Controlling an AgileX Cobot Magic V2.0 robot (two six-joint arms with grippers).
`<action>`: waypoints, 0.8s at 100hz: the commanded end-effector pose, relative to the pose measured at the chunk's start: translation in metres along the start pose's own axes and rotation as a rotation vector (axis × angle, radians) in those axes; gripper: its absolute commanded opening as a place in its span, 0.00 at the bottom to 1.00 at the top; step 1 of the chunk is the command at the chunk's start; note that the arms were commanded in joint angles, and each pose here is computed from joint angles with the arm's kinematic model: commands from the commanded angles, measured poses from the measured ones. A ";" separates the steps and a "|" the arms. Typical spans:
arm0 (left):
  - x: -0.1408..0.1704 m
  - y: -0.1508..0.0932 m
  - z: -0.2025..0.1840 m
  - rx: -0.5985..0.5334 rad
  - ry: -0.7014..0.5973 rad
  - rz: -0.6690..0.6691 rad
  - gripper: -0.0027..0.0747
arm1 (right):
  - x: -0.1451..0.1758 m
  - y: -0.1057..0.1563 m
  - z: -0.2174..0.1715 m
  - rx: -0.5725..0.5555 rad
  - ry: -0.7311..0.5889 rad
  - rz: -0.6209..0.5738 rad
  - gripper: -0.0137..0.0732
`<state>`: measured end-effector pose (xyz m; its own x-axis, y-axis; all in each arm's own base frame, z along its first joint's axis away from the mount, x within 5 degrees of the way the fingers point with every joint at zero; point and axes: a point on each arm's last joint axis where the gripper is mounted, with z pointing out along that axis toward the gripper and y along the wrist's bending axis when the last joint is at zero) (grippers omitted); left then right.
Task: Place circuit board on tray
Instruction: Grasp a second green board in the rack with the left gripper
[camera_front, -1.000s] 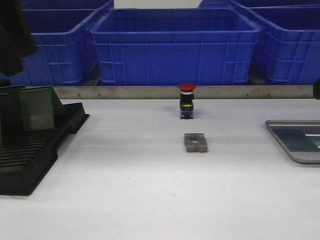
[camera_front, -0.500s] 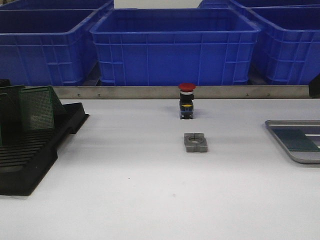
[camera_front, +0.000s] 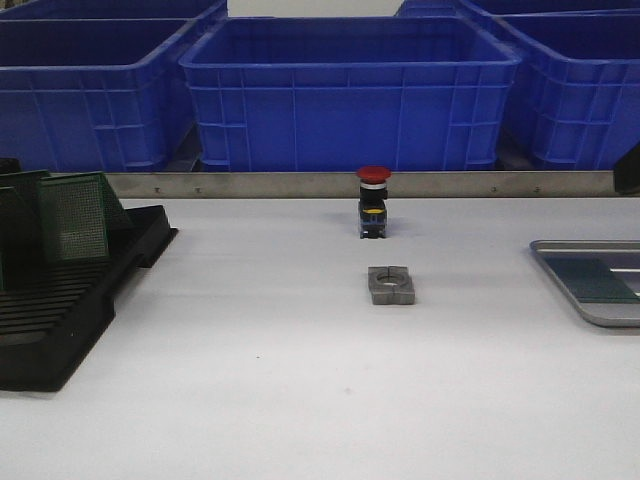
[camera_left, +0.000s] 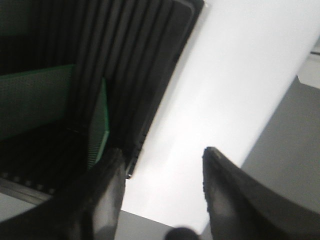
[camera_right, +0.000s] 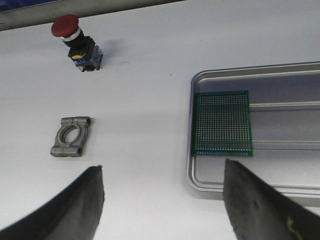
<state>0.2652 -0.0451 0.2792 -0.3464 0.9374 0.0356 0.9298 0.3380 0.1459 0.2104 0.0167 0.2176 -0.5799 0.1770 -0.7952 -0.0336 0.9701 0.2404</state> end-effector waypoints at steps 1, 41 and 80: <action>0.012 -0.008 -0.003 0.006 0.060 0.010 0.50 | -0.012 0.006 -0.006 -0.045 -0.050 -0.006 0.76; 0.008 0.007 0.005 -0.190 0.018 0.057 0.50 | -0.012 0.007 -0.006 -0.055 -0.051 -0.002 0.76; -0.002 0.015 0.016 -0.201 -0.026 0.055 0.50 | -0.012 0.007 -0.006 -0.062 -0.050 -0.002 0.76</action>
<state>0.2781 -0.0394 0.2590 -0.2841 0.9575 0.0491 0.9139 0.2550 0.3157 0.2103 0.0182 0.2180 -0.5804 0.1769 -0.7949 -0.0479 0.9670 0.2502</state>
